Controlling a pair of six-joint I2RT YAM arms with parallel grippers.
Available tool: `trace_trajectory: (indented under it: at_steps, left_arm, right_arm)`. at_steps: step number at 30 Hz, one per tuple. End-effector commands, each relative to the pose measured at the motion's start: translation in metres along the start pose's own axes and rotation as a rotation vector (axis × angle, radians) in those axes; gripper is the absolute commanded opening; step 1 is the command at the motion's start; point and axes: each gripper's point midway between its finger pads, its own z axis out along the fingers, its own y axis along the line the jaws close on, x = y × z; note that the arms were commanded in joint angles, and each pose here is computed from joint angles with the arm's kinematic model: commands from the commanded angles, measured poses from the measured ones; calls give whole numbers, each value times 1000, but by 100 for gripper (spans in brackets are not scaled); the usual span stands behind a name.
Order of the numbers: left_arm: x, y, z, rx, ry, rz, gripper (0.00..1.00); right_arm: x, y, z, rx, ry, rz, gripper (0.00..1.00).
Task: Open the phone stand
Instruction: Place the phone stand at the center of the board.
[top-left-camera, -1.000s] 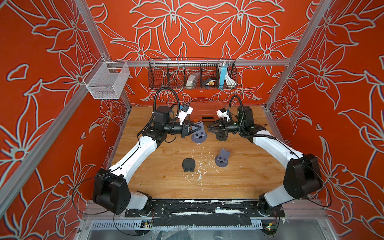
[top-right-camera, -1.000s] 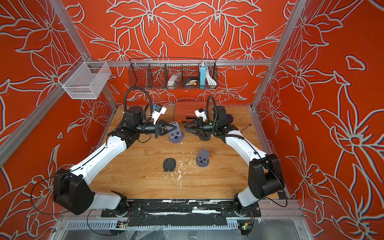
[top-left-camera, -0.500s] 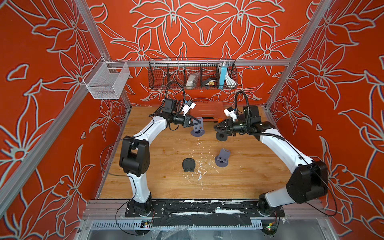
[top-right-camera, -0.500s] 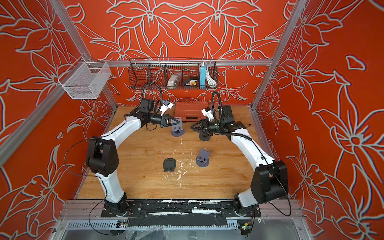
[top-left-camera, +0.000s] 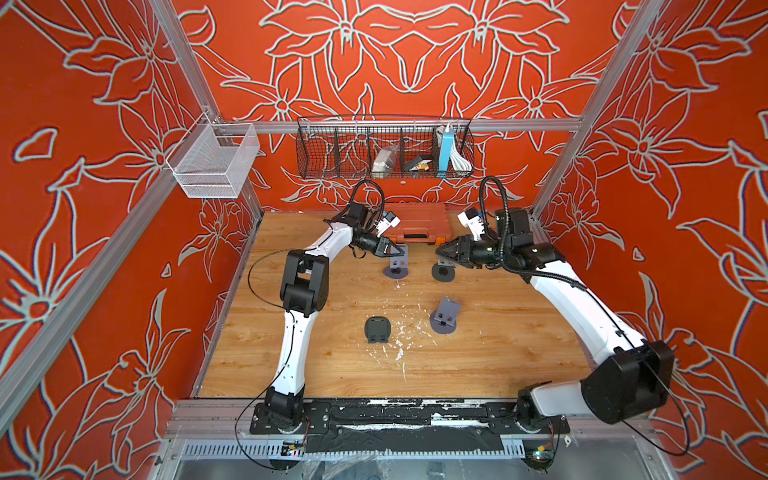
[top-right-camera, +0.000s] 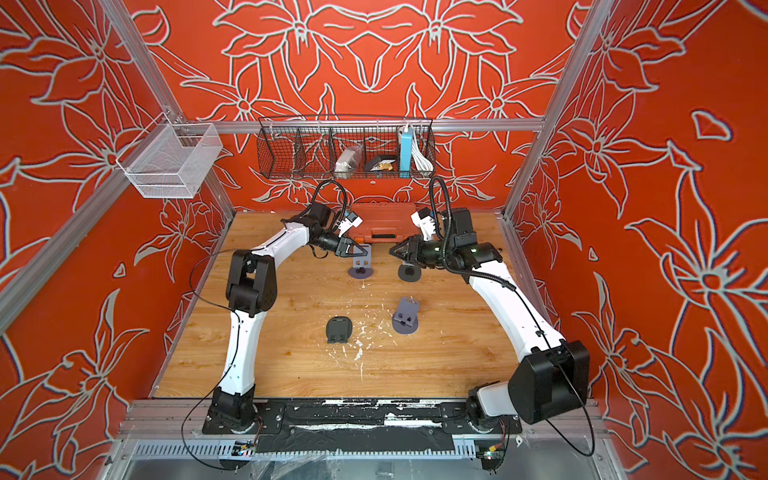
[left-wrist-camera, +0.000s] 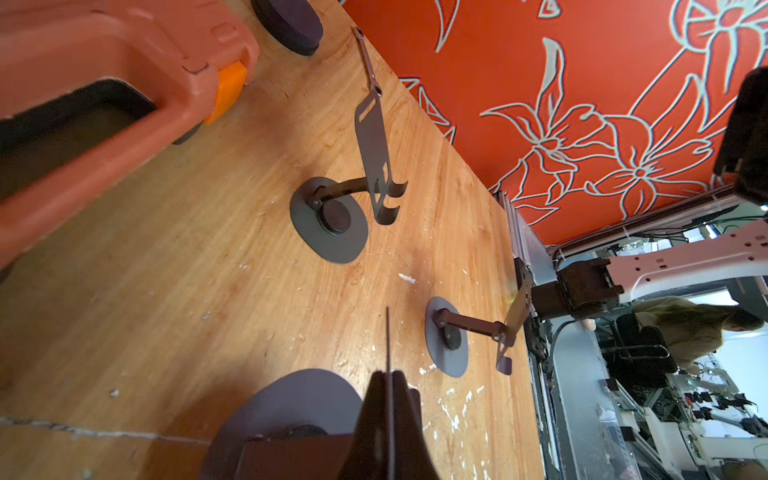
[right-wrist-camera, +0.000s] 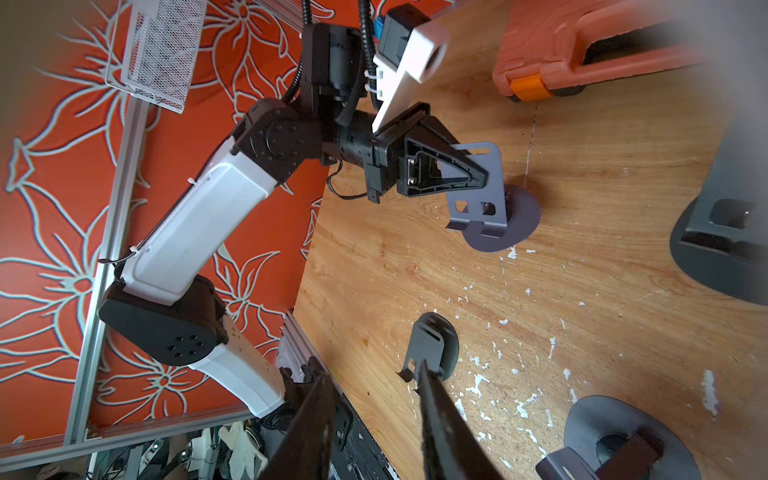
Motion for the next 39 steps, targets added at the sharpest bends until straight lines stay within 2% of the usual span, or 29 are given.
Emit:
trace_trajectory:
  at_steps: [1, 5, 7, 9, 13, 17, 25, 27, 30, 33, 39]
  left_arm:
    - [18, 2, 1, 37, 59, -30, 2]
    - [28, 18, 5, 18, 85, -48, 3]
    - [28, 19, 4, 27, 85, -62, 7]
    - [29, 23, 4, 11, 93, -72, 18]
    - [32, 28, 2, -35, 107, -79, 29]
    - [25, 26, -6, -82, 70, -67, 34]
    - [-9, 4, -39, -150, -50, -35, 44]
    - [-15, -5, -43, -144, -70, -34, 54]
    - [-19, -18, -46, -117, -90, -48, 56]
    - [-20, -22, -51, -145, -105, -88, 56]
    - [-5, -25, -76, -327, -180, -220, 54]
  right_arm:
    - [-6, -7, 4, 29, -6, -33, 36]
    - [-8, -15, 6, 61, -4, -37, 36]
    - [-8, -17, 9, 64, -1, -36, 36]
    - [-9, -19, 12, 58, 7, -25, 36]
    - [-8, -18, 13, 51, 16, -21, 37]
    - [-3, -13, 6, 46, 3, -33, 39]
    - [6, -1, -11, 38, -27, -66, 39]
    - [9, 0, -14, 39, -31, -69, 39]
    - [14, 2, -18, 42, -36, -76, 39]
    - [16, 4, -25, 54, -46, -87, 39]
    - [20, 16, -40, 56, -67, -120, 40]
